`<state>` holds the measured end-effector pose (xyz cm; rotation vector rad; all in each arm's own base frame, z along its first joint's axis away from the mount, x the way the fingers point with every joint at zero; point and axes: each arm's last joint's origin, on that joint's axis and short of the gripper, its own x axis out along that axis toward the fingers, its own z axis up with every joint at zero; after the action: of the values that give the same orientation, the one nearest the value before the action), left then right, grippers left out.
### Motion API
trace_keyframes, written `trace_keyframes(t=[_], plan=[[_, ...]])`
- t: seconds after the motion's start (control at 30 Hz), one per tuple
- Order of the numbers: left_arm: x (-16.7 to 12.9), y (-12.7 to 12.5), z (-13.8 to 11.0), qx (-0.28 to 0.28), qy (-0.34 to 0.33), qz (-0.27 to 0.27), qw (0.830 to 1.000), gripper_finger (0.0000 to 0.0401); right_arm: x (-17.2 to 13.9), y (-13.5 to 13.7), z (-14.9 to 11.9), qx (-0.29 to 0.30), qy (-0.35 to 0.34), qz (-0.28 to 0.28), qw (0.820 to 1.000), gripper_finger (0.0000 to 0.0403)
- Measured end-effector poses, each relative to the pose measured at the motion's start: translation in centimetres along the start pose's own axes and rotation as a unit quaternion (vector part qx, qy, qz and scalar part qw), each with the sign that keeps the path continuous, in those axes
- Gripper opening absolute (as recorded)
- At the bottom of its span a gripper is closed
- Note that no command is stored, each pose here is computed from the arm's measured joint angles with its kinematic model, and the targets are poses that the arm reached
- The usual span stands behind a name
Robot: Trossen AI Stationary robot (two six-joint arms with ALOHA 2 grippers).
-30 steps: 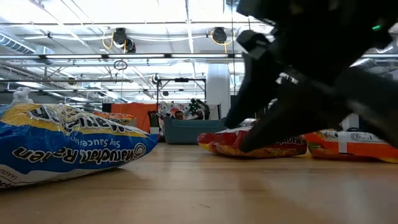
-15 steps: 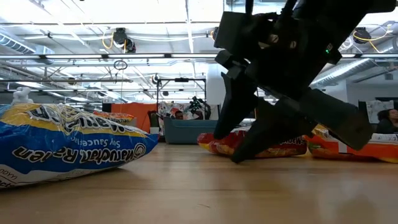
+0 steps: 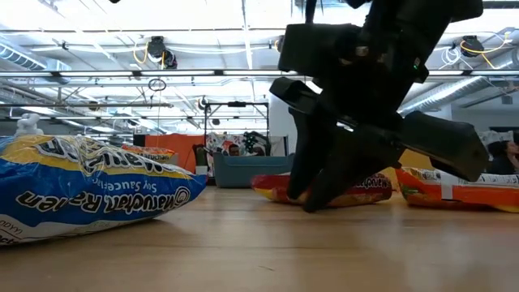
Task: Sort Maruchan noodles
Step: Put the bottom red noodle pack into the blue bin
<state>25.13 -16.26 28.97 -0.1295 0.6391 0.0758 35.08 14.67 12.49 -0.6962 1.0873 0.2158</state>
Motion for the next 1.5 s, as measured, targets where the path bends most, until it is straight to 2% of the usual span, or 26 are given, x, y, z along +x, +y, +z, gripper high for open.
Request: trace_keyframes(t=[0.27,0.53,0.8,0.87,0.97,1.13,1.23,1.5], plan=[[0.3,0.5,0.3,0.037,0.006,-0.004,0.999,0.0271,0.2,-0.2,-0.3,-0.021,0.006,0.012,1.000,0.0006],[0.9,1.5,0.7,0.098,0.019,-0.004,0.995,0.0271,-1.3,-1.1,-0.4,-0.028,-0.001,0.004,1.000,0.0001],[1.3,2.9,0.7,0.159,0.047,0.020,0.986,0.0271,-5.7,-3.3,-0.3,0.018,-0.043,-0.012,0.999,0.0001],[1.5,3.3,0.7,0.167,0.057,0.024,0.984,0.0271,-6.8,-3.7,-0.3,0.047,-0.052,-0.014,0.997,0.0002],[1.7,3.9,0.7,0.174,0.072,0.024,0.982,0.0271,-7.8,-3.9,-0.9,0.078,-0.036,-0.008,0.996,0.0011],[2.1,4.9,1.1,0.187,0.082,0.027,0.979,0.0271,-7.9,-3.3,-1.8,0.073,0.011,0.011,0.997,0.0056],[2.4,5.6,1.4,0.195,0.085,0.026,0.977,0.0271,-7.2,-2.9,-2.1,0.040,0.007,0.032,0.999,0.0093],[3.1,7.6,2.1,0.196,0.092,0.032,0.976,0.0271,-4.9,-1.8,-3.7,-0.056,-0.035,0.039,0.997,0.0177]])
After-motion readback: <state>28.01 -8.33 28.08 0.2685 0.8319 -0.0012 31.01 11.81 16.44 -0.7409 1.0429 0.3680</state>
